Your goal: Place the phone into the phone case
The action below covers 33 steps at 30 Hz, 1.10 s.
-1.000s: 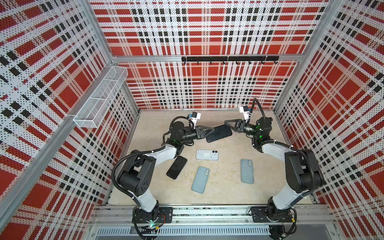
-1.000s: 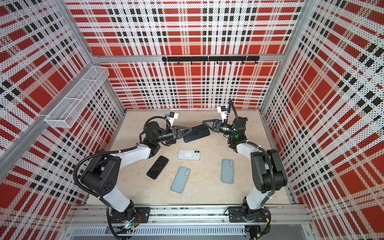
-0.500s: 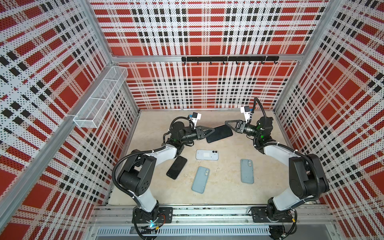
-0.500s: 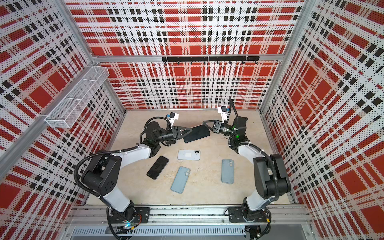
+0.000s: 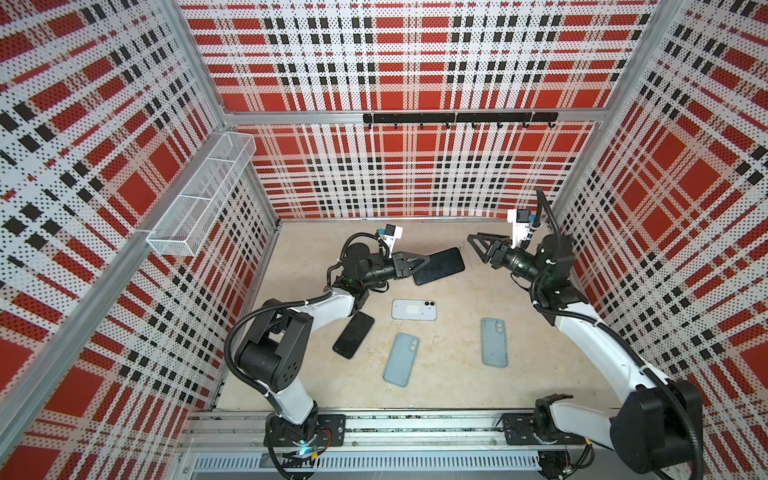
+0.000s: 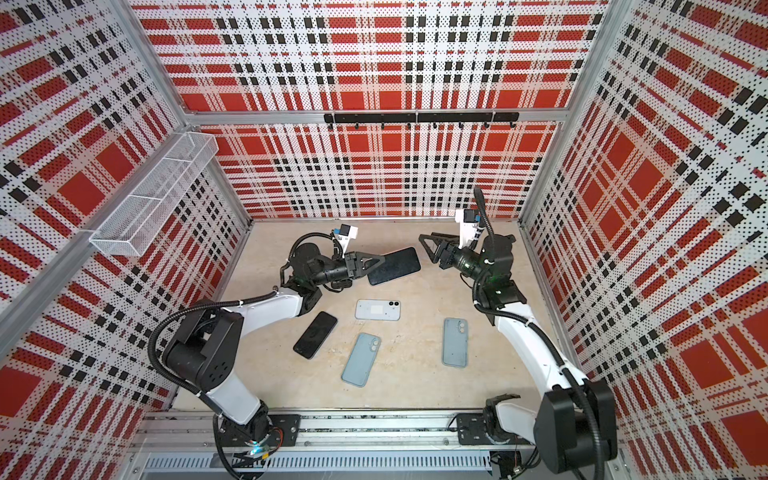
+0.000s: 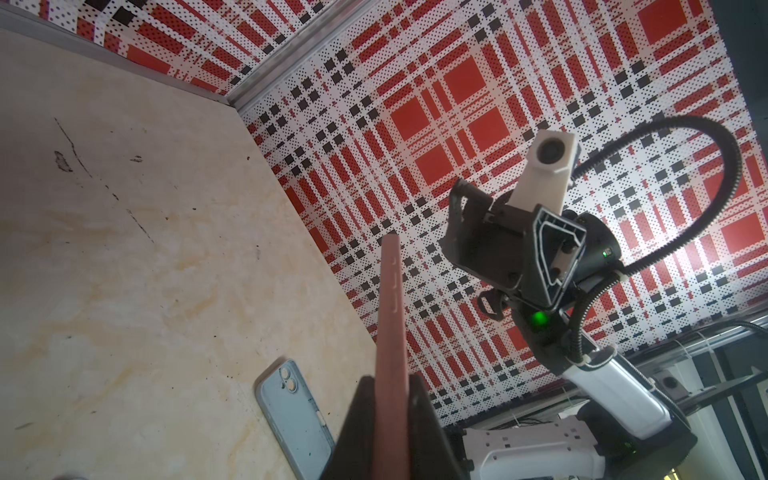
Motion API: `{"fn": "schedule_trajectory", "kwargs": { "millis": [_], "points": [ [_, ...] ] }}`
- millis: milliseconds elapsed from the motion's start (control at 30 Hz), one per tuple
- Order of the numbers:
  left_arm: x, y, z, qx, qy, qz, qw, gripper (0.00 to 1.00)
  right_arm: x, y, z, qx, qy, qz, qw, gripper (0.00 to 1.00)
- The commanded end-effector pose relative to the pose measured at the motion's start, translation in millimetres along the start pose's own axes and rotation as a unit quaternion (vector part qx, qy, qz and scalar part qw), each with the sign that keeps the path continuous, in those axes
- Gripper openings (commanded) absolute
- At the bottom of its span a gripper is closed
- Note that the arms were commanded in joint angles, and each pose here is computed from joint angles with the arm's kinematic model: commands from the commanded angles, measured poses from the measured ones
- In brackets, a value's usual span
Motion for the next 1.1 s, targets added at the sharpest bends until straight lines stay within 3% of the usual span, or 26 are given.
{"fn": "schedule_trajectory", "kwargs": {
  "millis": [0, 333, 667, 933, 1067],
  "points": [
    [-1.1, 24.7, -16.7, -0.038, -0.014, -0.031, 0.999, 0.12, 5.8, -8.4, -19.8, 0.0, -0.046, -0.003, 0.999, 0.65],
    [2.2, 67.1, -29.1, -0.044, 0.03, -0.125, 0.991, 0.13, 9.0, -33.7, -25.7, -0.106, 0.03, -0.018, 0.994, 0.7],
    [-17.6, 68.8, -43.5, 0.005, 0.004, -0.168, 0.986, 0.12, -7.0, -41.4, -15.8, -0.171, 0.13, -0.051, 0.975, 0.71],
    [-22.7, 63.6, -50.0, 0.033, -0.019, -0.18, 0.983, 0.12, -31.3, -37.5, -1.5, -0.184, 0.176, -0.044, 0.966, 0.46],
    [-22.6, 60.4, -47.6, 0.038, -0.015, -0.178, 0.983, 0.16, -34.0, -29.8, 2.8, -0.182, 0.183, -0.051, 0.965, 0.34]
  ]
}}
Point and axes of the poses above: each gripper's point midway between its finger pads, its own x axis back along the fingers, its own z axis along the line the jaws close on, y = z × x, the point moved 2 cm from there along x, back along the fingers, and after that the axes turned 15 degrees about -x, right-handed, at the moved point
